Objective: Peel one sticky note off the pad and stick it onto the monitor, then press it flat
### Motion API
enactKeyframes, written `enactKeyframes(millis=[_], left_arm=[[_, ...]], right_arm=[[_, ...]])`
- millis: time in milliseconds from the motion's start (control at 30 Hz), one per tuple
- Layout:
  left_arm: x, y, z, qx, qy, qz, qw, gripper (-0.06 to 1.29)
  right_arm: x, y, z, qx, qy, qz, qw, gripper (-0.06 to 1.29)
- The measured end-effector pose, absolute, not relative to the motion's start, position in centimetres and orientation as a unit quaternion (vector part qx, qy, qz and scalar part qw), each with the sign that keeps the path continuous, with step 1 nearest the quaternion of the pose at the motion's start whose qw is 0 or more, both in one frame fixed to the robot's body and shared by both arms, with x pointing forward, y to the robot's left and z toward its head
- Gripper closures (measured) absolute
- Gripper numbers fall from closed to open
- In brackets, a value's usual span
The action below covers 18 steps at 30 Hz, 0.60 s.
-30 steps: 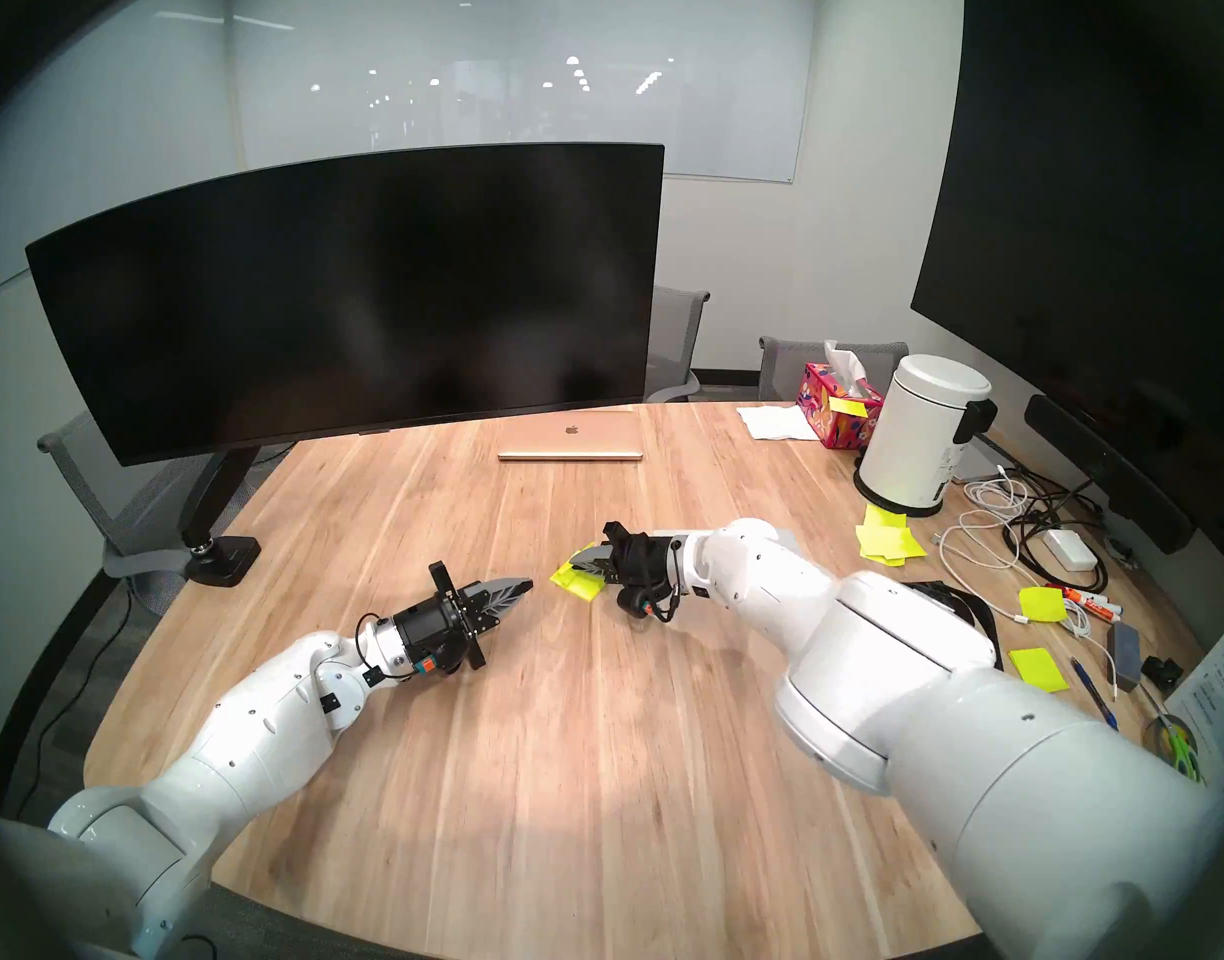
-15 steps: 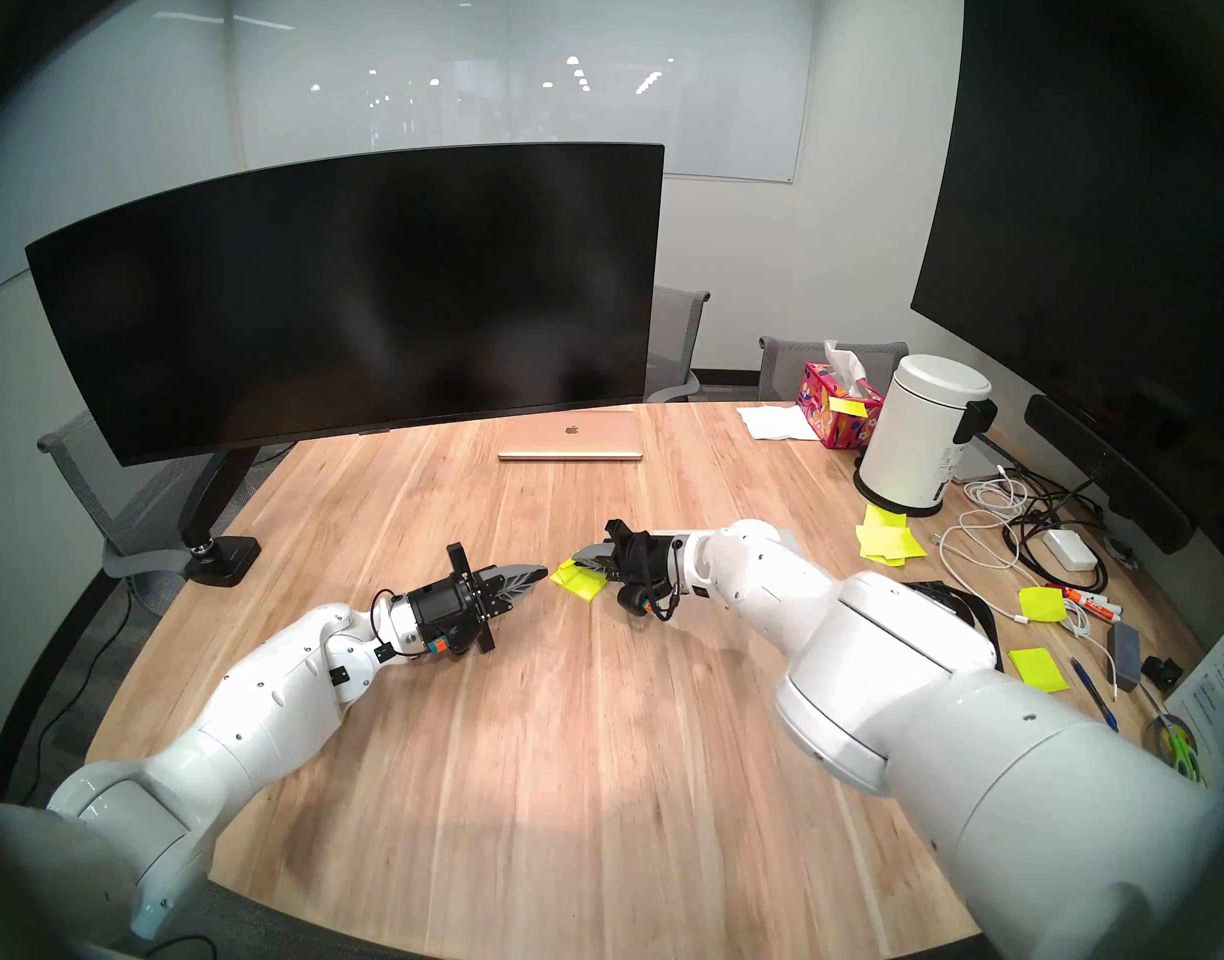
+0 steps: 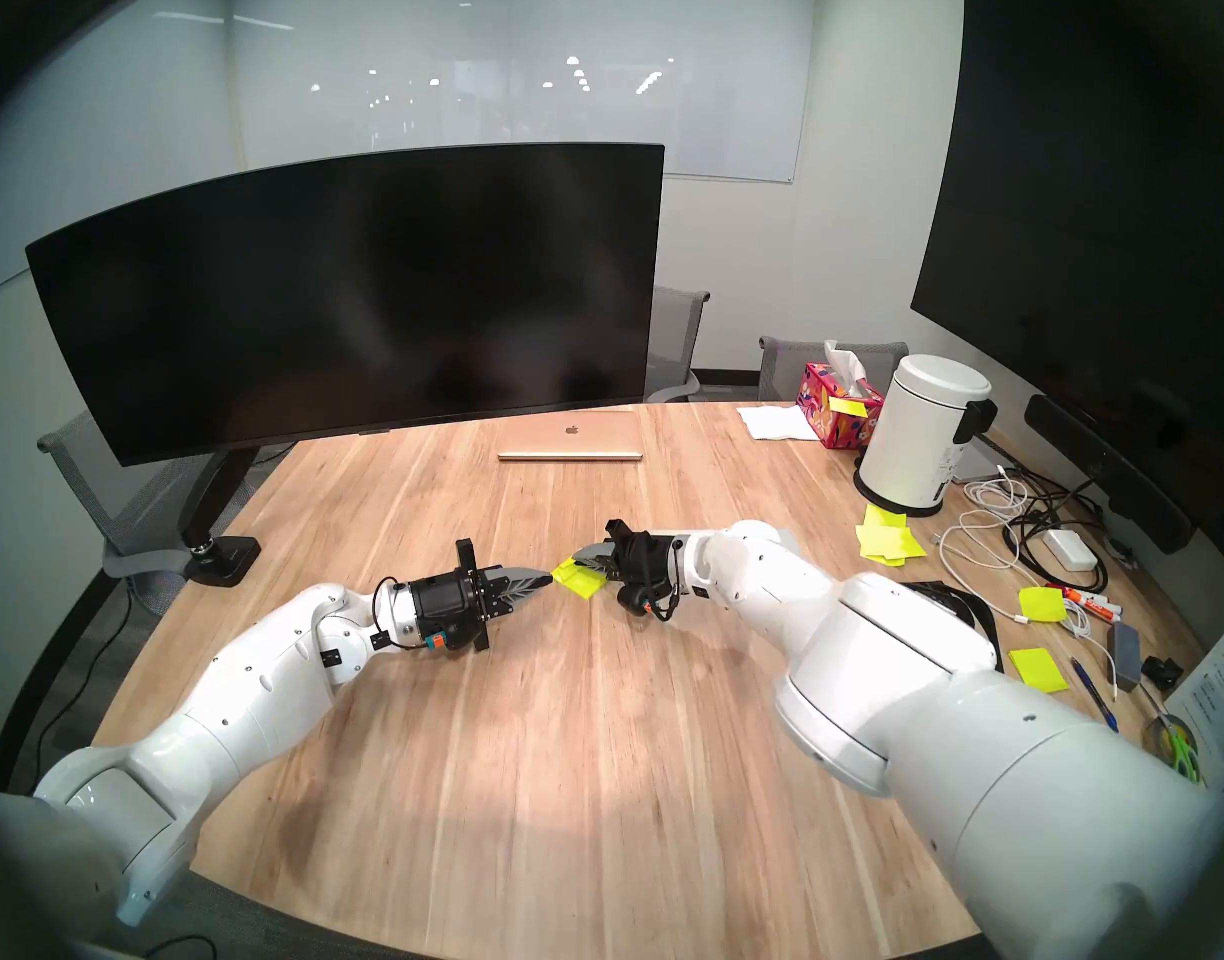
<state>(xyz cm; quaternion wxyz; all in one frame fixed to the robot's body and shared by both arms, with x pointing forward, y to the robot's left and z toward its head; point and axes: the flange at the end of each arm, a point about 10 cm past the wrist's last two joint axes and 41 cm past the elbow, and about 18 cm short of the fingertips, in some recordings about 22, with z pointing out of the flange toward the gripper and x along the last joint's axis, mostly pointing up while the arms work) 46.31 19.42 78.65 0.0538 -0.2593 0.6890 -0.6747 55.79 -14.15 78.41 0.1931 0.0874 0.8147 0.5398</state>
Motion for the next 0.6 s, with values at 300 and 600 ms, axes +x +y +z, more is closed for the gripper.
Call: enactKeyframes(millis=[300,600], left_arm=[[47.0,19.1,78.7,-0.271,0.708,-0.65,0.044,1.25],[47.8,18.5,78.5,-0.289,0.719,-0.63,0.037,1.25]], right_arm=[[55.7,-14.0,78.4,0.087,0.815,0.541,0.189,1.25],[55.7,-14.0,78.4,0.088,0.812,0.545,0.188,1.25]])
